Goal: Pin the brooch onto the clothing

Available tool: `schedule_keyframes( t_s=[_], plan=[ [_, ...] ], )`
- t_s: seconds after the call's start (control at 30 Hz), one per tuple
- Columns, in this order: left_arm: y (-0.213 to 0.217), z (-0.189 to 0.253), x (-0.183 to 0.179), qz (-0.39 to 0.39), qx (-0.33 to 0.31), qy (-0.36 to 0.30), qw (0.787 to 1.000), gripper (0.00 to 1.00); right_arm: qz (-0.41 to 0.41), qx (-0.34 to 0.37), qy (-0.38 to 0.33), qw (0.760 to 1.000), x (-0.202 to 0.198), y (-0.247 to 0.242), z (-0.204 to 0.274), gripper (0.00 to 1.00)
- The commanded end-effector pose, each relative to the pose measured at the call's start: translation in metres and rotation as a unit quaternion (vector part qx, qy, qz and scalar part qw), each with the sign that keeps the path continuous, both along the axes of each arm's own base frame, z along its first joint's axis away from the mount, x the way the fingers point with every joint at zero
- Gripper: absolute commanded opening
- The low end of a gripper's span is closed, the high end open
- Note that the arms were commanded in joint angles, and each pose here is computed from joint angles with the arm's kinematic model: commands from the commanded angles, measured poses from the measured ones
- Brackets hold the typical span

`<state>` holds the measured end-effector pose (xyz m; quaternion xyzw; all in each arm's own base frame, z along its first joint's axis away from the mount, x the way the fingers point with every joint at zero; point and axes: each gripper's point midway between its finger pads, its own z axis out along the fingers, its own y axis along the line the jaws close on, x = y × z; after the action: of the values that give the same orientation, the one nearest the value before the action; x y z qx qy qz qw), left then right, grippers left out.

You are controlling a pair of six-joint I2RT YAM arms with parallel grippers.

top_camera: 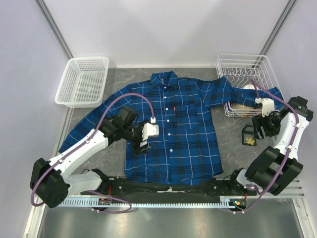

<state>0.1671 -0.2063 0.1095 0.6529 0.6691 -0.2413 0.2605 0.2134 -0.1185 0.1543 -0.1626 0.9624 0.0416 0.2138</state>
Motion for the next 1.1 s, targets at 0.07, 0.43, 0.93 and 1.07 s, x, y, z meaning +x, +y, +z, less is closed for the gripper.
schedule_keyframes(
  t_s=[0.07, 0.43, 0.93, 1.07],
  plan=[
    [-0.038, 0.082, 0.061, 0.143, -0.164, 0.019, 0.976, 0.88, -0.056, -0.055, -0.022, 0.997, 0.004, -0.024, -0.034, 0.77],
    [-0.055, 0.135, 0.098, 0.16, -0.257, 0.073, 0.95, 0.88, -0.149, -0.107, -0.021, 0.983, -0.002, -0.03, -0.083, 0.73],
    [-0.06, 0.128, 0.12, 0.15, -0.227, 0.058, 0.961, 0.87, -0.156, -0.035, -0.006, 0.987, 0.012, -0.01, -0.104, 0.66],
    [-0.058, 0.122, 0.119, 0.149, -0.221, 0.06, 0.962, 0.87, -0.166, -0.018, 0.001, 0.986, 0.016, -0.008, -0.11, 0.66]
  ],
)
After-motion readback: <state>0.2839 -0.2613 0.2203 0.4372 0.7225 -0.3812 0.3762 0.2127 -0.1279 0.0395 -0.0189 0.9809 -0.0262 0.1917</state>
